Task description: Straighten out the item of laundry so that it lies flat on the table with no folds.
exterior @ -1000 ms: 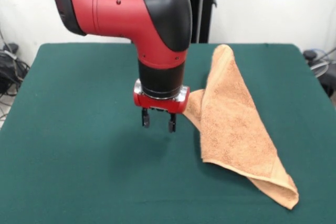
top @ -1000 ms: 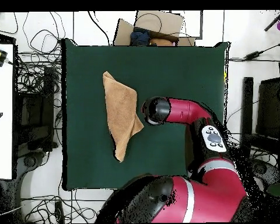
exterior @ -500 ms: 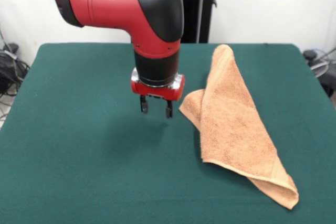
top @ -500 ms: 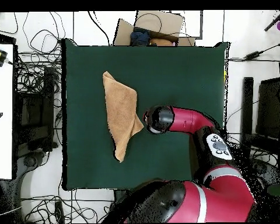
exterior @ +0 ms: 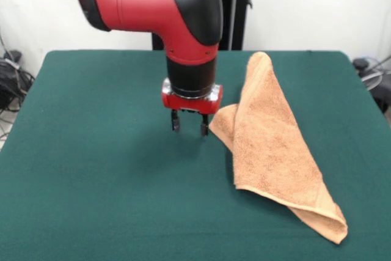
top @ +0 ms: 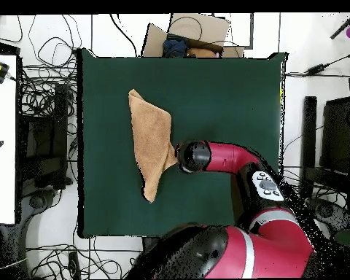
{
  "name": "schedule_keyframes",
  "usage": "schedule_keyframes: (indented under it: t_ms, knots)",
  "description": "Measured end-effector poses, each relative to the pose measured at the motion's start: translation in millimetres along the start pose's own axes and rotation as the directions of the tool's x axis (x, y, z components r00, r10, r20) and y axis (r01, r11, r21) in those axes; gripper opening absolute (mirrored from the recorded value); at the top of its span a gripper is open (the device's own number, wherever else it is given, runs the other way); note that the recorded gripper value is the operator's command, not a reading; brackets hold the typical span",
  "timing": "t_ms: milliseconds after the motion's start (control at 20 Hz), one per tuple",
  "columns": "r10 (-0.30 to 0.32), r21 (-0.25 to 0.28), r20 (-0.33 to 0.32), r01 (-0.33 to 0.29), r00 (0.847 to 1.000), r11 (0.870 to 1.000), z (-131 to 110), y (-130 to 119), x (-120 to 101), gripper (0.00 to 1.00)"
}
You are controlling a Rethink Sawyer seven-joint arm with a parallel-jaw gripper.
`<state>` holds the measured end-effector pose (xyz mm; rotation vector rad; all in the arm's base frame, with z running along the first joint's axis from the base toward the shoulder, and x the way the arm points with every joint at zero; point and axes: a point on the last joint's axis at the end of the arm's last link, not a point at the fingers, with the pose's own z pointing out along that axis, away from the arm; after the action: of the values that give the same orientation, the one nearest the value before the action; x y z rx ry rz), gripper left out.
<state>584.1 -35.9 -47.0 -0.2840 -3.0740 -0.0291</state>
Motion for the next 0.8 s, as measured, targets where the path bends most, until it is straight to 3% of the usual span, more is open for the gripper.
schedule_keyframes:
  t_ms: [150,400,800]
  knots:
    - [-0.025,-0.008,0.010,0.025,1.000,1.000,-0.4,15.8,13.9,1.00]
    - [-0.097,-0.020,0.004,0.098,0.995,0.995,-7.7,62.2,48.6,1.00]
    - [-0.120,-0.032,-0.026,0.119,0.992,0.992,-11.3,86.4,74.5,1.00]
